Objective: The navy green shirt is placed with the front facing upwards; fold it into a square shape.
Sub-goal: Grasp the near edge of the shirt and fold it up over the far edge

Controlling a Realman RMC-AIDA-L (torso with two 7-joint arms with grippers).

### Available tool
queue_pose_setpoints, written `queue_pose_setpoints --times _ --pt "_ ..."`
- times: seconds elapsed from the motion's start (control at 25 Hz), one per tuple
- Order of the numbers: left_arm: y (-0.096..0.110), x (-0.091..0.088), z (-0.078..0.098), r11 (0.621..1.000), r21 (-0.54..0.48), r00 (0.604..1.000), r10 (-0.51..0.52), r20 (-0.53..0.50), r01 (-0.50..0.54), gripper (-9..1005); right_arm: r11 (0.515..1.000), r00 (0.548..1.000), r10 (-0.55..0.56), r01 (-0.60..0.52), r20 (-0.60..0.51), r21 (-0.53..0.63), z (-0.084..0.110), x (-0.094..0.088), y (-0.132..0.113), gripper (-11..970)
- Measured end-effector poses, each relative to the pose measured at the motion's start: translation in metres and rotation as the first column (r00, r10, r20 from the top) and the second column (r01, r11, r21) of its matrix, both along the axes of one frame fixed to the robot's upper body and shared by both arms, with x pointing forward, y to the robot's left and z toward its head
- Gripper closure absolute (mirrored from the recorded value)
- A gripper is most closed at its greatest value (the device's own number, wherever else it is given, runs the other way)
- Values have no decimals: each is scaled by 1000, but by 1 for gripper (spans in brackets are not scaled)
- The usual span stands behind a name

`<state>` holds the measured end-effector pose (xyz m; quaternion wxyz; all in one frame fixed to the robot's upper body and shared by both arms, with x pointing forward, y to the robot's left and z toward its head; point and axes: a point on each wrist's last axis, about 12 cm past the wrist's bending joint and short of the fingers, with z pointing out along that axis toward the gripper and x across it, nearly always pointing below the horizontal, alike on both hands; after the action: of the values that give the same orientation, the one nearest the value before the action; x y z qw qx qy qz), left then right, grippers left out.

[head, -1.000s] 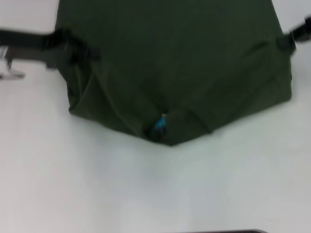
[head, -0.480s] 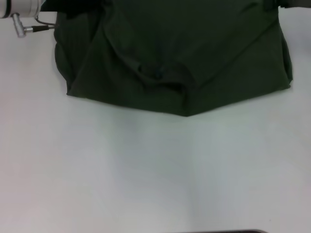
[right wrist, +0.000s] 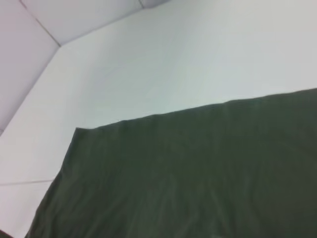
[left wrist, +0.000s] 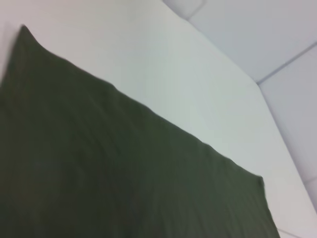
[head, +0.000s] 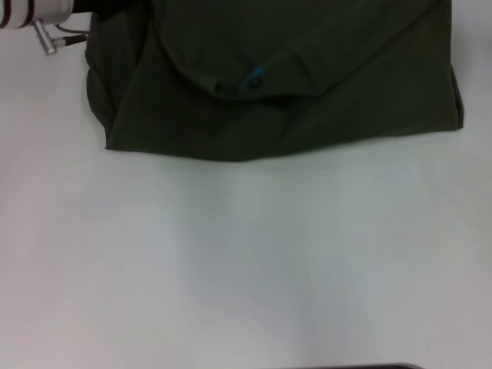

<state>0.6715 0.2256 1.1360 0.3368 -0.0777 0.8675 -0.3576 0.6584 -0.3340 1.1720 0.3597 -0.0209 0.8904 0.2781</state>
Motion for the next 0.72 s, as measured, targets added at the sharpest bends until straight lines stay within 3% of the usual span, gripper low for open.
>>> queue_pose_setpoints --times 0.24,0.72 --pt "-9 11 6 998 48 998 35 59 -38 989 998 1000 -17 18 21 -60 -9 8 9 948" --pt "-2 20 12 991 81 989 101 107 -109 988 983 993 -53 71 109 -170 -8 25 20 948"
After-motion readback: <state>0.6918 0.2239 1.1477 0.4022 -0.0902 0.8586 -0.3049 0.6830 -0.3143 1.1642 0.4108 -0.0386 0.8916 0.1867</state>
